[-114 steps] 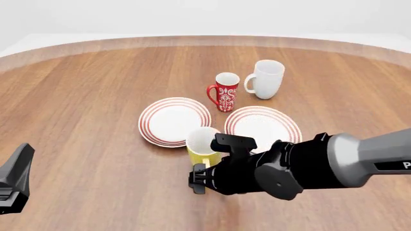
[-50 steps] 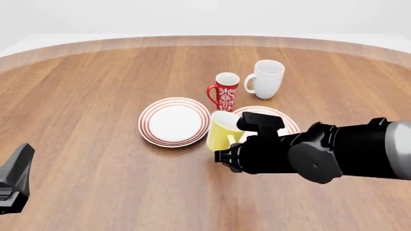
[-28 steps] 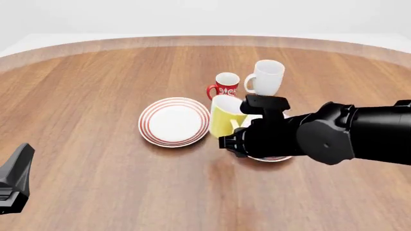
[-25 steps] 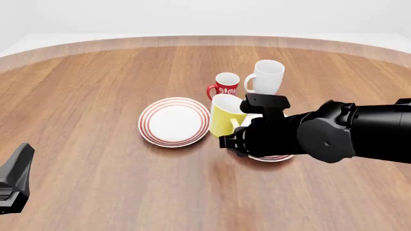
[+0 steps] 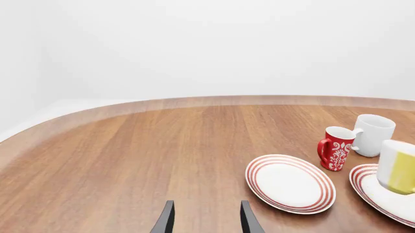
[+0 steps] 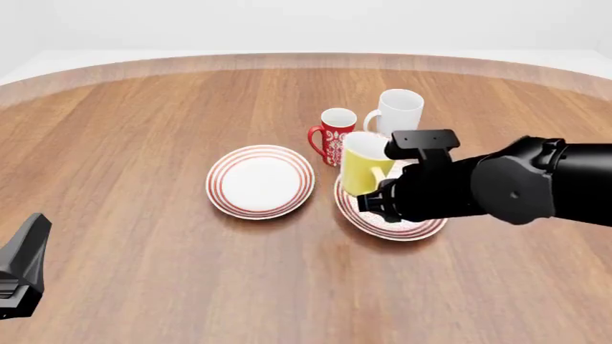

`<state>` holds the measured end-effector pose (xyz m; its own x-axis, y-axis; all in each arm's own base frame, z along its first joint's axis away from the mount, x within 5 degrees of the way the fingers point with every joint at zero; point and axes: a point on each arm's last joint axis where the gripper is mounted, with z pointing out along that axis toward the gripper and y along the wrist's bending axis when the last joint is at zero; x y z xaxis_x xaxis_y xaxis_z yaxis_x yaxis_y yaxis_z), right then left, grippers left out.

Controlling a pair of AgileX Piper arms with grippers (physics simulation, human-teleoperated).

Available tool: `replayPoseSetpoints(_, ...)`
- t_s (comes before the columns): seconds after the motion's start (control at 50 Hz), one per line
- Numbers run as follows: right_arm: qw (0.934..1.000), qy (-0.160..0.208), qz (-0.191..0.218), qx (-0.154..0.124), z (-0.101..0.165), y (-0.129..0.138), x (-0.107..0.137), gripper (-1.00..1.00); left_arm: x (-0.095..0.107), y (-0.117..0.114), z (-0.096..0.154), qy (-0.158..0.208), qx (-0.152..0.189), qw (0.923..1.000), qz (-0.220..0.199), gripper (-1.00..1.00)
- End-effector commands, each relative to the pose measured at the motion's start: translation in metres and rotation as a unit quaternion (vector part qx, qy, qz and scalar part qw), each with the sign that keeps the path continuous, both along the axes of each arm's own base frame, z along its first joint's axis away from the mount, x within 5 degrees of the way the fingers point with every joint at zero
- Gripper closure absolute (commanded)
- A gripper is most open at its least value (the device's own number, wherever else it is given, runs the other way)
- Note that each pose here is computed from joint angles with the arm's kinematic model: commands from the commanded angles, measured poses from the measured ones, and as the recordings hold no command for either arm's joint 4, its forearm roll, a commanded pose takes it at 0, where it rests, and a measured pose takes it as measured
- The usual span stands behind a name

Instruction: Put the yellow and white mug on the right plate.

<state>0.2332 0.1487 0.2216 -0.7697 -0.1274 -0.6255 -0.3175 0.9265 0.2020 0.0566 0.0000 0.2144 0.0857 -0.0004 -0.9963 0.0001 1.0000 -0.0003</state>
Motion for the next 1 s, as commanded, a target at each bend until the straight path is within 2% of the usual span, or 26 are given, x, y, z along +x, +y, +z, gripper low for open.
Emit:
replayPoseSetpoints(0.02, 0.9996, -0.011, -0.012, -0.022, 0.003, -0.022, 0.006, 1.0, 0.0, 0.0, 0.0, 0.0, 0.0, 1.0, 0.0, -1.0)
replayPoseSetpoints(0.14, 0.9989, -0.026, -0.018, -0.034, 0.005, -0.036, 0.01, 1.0, 0.0, 0.0, 0.0, 0.0, 0.0, 1.0, 0.0, -1.0)
replayPoseSetpoints(0.36, 0.998, -0.041, -0.015, -0.046, 0.006, -0.042, 0.017, 1.0, 0.0, 0.0, 0.0, 0.0, 0.0, 1.0, 0.0, -1.0)
replayPoseSetpoints(0.84, 0.9976, -0.049, -0.025, -0.042, 0.008, -0.048, 0.014, 1.0, 0.0, 0.0, 0.0, 0.0, 0.0, 1.0, 0.0, -1.0)
replayPoseSetpoints(1.0, 0.9972, -0.047, -0.03, -0.049, -0.001, -0.054, 0.015, 1.0, 0.0, 0.0, 0.0, 0.0, 0.0, 1.0, 0.0, -1.0)
